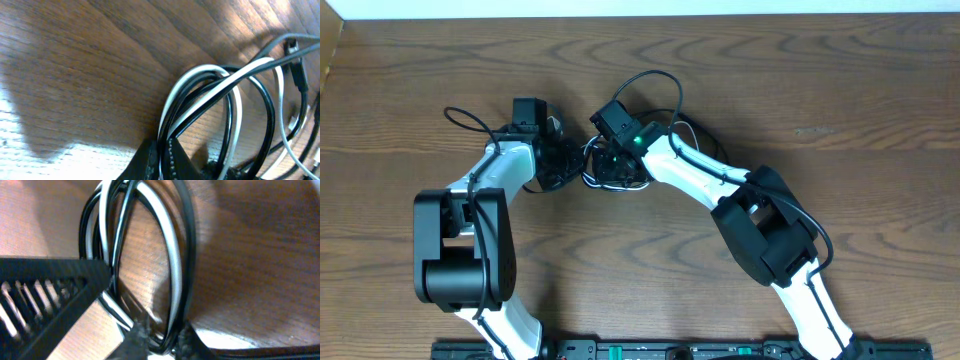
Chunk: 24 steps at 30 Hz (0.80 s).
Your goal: Untangle cables
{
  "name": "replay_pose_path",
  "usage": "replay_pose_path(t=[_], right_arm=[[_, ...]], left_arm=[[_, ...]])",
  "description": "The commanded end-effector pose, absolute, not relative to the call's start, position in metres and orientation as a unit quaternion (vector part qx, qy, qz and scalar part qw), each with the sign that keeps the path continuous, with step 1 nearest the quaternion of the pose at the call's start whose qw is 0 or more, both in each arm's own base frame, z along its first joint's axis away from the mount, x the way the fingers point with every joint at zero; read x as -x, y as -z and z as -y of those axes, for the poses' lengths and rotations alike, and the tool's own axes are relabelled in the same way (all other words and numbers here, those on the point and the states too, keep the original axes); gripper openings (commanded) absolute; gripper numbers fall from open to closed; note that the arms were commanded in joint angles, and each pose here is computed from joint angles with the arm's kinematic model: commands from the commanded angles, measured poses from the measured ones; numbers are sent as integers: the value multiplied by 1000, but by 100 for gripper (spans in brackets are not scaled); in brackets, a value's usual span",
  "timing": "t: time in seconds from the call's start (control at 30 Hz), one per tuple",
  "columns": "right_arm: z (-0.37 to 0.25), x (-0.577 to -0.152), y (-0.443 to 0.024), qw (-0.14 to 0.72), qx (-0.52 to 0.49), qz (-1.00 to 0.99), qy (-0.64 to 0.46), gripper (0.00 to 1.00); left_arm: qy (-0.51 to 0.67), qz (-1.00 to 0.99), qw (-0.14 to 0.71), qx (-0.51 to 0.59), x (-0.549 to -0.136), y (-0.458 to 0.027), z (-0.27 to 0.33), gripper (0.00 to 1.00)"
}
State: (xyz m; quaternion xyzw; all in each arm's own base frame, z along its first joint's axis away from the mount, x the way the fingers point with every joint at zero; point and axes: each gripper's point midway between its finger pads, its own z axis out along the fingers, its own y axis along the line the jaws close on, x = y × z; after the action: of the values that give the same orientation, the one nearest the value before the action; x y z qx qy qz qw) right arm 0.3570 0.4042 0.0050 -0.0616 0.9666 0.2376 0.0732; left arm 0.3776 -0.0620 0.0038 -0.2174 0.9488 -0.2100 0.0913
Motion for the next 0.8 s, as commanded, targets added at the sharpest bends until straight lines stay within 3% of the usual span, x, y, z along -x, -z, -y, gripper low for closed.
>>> replay_pose_path(t=[0.0,0.37,0.77], right_arm=[[-385,-350,26,65,54,-978,-189,4],[-372,-355,30,89,100,-980,-149,1],[-351,-365,34,115,106,-984,-90,1]], left_arm=[[257,-945,76,186,-374,-5,77,7],[344,-911,78,212,-378,-23,52,7],[343,-895,83,273,-375,-23,7,7]])
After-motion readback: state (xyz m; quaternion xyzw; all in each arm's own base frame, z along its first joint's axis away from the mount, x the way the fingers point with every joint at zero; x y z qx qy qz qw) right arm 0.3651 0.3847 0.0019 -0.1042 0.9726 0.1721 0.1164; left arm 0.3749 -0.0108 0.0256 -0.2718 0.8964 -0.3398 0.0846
